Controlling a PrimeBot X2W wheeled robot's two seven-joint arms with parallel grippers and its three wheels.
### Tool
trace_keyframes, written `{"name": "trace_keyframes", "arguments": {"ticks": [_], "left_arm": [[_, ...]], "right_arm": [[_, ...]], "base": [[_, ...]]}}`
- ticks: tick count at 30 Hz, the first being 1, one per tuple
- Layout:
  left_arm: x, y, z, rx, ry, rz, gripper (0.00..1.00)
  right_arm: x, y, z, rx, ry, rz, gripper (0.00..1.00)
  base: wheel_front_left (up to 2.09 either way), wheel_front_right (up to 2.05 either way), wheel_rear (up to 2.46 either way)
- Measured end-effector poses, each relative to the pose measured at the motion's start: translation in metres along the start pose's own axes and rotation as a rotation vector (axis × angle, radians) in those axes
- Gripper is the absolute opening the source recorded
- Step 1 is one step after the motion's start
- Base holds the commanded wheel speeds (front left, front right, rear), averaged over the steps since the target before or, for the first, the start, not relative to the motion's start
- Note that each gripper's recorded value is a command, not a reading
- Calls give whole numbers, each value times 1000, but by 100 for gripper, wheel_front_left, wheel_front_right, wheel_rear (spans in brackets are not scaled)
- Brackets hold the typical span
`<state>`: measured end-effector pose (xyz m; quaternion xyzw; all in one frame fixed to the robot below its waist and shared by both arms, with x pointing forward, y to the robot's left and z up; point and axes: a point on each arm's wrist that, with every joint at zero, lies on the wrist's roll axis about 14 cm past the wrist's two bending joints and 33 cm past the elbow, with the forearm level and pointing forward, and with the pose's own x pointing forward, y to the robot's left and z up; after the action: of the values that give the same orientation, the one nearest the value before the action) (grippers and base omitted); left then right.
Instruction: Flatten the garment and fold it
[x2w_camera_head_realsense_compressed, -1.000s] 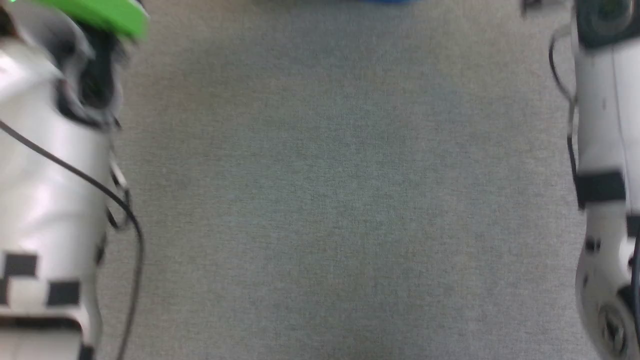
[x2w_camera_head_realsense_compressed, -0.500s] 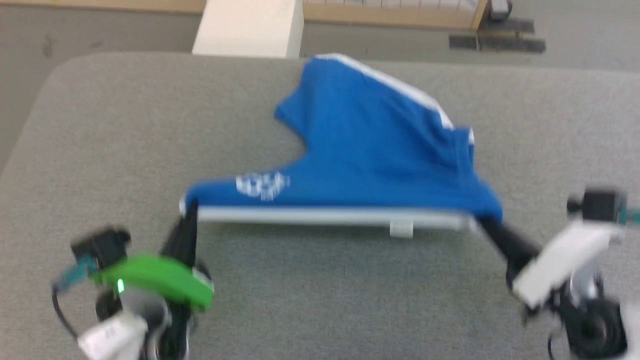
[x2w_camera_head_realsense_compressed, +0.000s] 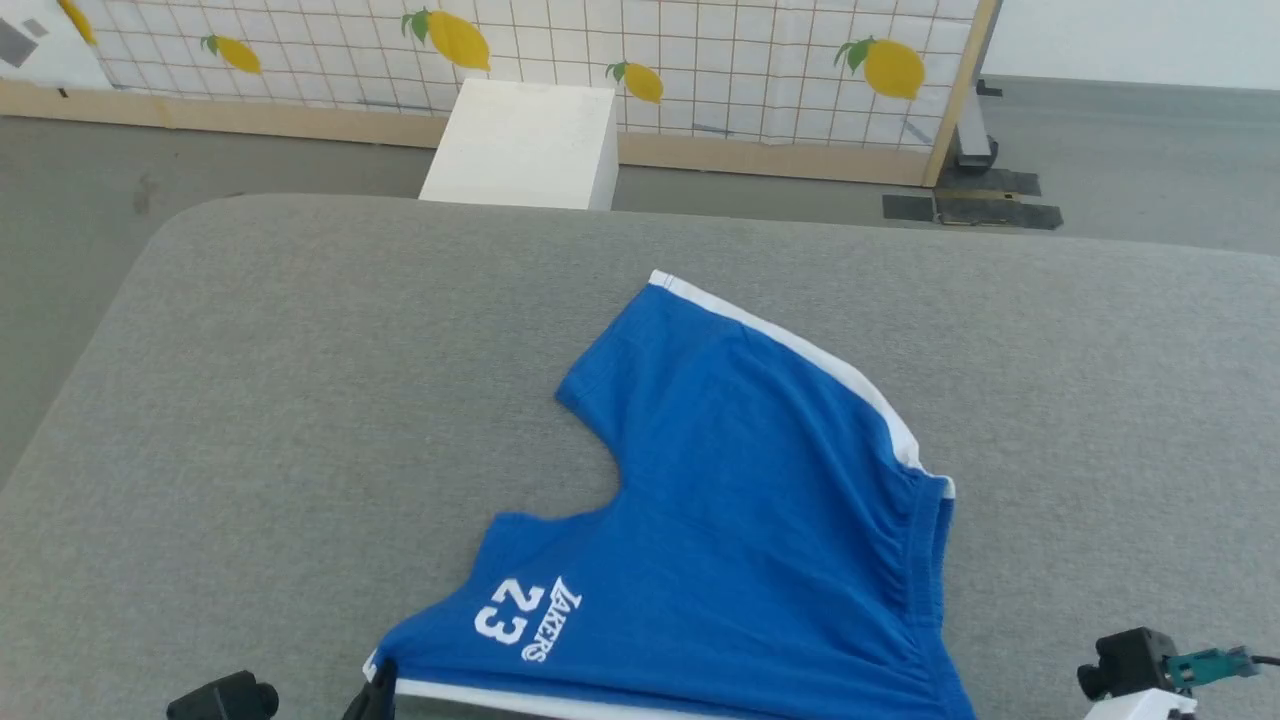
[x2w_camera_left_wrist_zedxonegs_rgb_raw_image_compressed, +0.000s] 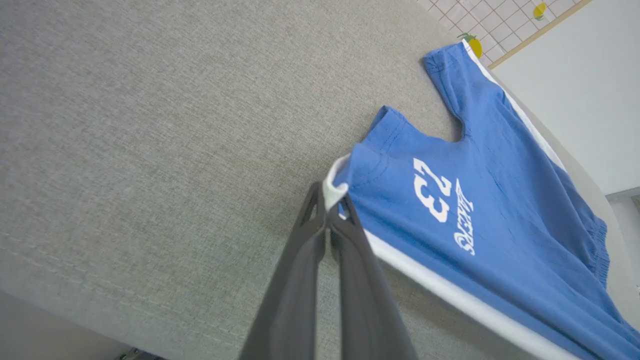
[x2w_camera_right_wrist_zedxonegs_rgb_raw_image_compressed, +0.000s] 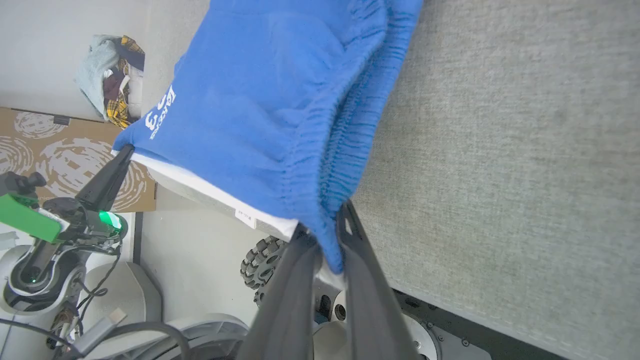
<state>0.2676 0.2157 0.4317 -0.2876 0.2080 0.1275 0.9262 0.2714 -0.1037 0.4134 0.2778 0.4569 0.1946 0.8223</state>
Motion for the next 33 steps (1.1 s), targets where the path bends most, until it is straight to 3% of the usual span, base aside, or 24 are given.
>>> {"name": "trace_keyframes", "arguments": {"ticks": [7,15,17,25,33], "left_arm": [[11,-31,27,88,-22,-96,0],[76,-86,72,238,-1,-236,0],[114,-107,73,277,57,-260,0],[192,-139,62,336,159,-267,0],[239,-153,29,372,264,-265,0]], "right_arm": [[-10,6,27,-4,-94,10,0],[0,14,80,-26,-161,38,0],[11,1,100,21,-174,25,0],[40,-20,128,119,-212,32,0],[57,-40,144,171,-264,13,0]], "base": [[0,0,0],[0,0,0],[0,0,0],[0,0,0],[0,0,0]]}}
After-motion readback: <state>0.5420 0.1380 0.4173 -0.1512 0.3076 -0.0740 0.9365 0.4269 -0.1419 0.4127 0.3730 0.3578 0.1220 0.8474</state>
